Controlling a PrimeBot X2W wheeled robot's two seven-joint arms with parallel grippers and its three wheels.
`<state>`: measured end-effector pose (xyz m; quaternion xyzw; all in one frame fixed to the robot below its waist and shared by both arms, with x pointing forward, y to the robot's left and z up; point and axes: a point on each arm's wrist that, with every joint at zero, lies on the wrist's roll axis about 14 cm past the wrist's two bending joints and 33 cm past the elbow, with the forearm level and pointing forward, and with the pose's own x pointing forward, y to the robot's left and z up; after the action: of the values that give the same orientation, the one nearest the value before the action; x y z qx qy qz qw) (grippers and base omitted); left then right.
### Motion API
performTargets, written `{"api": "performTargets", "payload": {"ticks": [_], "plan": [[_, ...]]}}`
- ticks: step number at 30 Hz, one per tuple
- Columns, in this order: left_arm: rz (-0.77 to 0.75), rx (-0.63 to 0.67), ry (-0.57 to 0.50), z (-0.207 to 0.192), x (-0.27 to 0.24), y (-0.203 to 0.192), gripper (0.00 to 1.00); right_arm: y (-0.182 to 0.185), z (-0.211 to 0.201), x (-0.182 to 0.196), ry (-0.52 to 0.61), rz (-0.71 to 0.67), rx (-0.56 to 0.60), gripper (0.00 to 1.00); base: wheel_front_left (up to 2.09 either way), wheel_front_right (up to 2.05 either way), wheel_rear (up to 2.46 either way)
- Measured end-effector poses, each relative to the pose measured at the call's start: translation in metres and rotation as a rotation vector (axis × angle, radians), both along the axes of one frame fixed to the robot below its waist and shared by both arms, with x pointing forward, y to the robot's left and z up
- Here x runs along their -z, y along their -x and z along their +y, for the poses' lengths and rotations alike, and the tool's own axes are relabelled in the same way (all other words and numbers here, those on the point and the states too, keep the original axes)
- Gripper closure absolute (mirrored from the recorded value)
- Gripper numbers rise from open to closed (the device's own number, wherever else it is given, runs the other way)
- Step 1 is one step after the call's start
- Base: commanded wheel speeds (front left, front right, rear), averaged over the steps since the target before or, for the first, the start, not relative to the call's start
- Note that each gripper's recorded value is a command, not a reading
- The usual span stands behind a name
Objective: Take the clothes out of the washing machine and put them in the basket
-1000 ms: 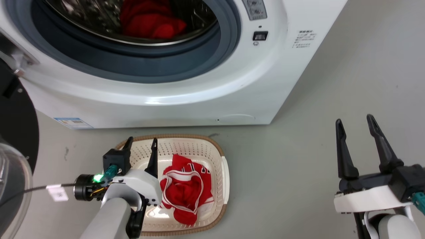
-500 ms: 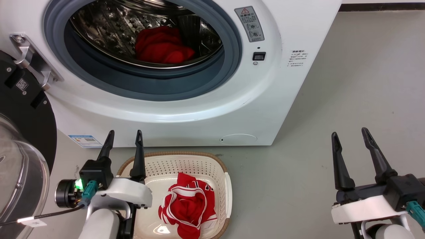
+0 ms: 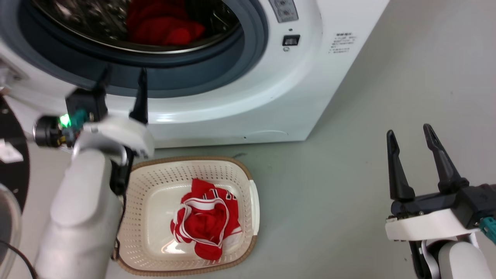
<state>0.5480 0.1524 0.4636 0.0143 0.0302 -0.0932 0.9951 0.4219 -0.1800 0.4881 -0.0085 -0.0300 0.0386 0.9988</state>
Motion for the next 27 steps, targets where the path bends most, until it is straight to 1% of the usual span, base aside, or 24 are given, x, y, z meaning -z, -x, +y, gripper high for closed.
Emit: {"api": "performTargets", "payload": {"ticks": [6,13,17,20,26,27], "plan": [[0.094,0.047,-0.056,-0.01,0.013,-0.057,0.0,-0.01,-0.012,0.013,-0.002,0.027,0.033,0.0,0.0,0.0,0.0],[0.213,0.086,-0.113,-0.022,0.037,-0.113,0.0,-0.022,-0.025,0.03,0.001,0.061,0.066,0.0,0.0,0.0,0.0],[0.323,0.091,-0.134,-0.026,0.064,-0.134,0.0,-0.028,-0.03,0.044,0.001,0.088,0.078,0.0,0.0,0.0,0.0],[0.407,0.08,-0.112,-0.026,0.081,-0.147,0.0,-0.031,-0.031,0.053,0.0,0.109,0.08,0.0,0.0,0.0,0.0],[0.525,0.11,-0.122,-0.04,0.106,-0.168,0.0,-0.036,-0.036,0.066,-0.002,0.134,0.09,0.0,0.0,0.0,0.0],[0.546,0.113,-0.138,-0.039,0.111,-0.17,0.0,-0.037,-0.037,0.069,-0.001,0.14,0.091,0.0,0.0,0.0,0.0]]}}
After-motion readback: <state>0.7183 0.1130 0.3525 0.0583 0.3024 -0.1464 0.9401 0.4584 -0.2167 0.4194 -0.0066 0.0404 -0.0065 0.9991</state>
